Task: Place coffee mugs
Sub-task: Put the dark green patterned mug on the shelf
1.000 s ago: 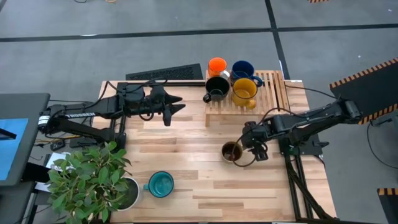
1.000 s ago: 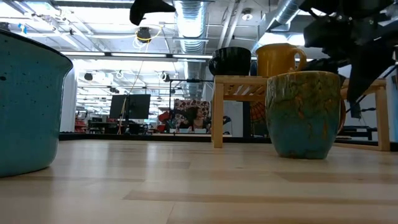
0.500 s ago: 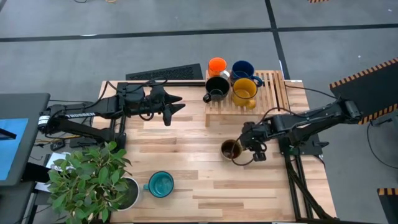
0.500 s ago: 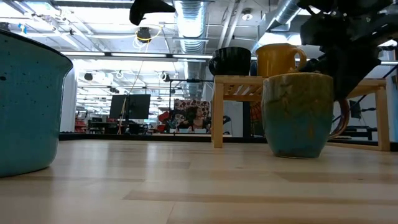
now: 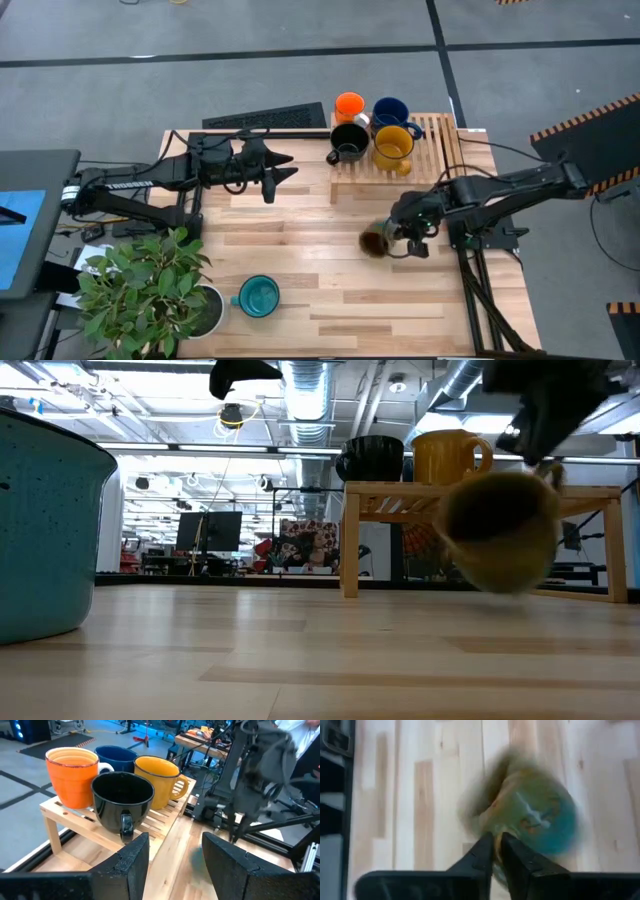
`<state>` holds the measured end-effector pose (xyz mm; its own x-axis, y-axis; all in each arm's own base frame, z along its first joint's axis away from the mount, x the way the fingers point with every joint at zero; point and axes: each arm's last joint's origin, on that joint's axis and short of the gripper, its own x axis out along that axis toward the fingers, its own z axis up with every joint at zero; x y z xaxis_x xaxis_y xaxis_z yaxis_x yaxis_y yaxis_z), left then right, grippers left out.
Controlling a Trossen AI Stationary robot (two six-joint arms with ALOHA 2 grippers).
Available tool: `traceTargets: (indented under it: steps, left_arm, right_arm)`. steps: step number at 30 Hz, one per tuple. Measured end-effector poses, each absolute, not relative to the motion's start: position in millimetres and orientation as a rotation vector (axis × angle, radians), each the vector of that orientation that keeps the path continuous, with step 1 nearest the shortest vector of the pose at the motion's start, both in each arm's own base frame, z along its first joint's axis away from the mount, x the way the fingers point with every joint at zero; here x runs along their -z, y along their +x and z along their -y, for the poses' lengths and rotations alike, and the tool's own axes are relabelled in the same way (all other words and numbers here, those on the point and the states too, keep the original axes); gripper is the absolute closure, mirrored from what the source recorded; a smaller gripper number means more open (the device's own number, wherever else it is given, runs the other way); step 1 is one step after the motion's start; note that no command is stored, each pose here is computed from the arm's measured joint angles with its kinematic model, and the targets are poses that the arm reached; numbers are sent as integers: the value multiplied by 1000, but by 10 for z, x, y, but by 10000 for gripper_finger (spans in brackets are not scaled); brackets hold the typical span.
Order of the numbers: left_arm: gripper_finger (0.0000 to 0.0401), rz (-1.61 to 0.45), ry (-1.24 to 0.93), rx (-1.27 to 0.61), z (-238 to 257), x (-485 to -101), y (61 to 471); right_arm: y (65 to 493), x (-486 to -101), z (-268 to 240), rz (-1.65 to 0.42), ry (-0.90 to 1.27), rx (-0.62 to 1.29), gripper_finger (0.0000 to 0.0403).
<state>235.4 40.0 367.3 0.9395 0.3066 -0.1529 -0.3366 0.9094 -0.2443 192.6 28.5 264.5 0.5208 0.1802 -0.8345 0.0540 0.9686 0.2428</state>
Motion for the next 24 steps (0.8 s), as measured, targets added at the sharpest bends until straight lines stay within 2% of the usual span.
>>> traceTargets:
  steps: [5,7,14,24]
  left_arm:
    - [234,-114,-262,-331,-400,-3673,2354]
    - [234,-114,-262,-331,-400,-3672,2354]
    - [234,-118,-264,-303,-392,-3672,2356]
    - [234,-121,-245,-302,-392,-3672,2356]
  right_arm:
    - [1869,-2745,-276,-980,308,-53,386]
    - [1852,-2753,-273,-982,312,-48,388]
    - [1837,-2751,-283,-993,354,-26,333]
    - [1757,-2712,-270,-1071,446,84,329]
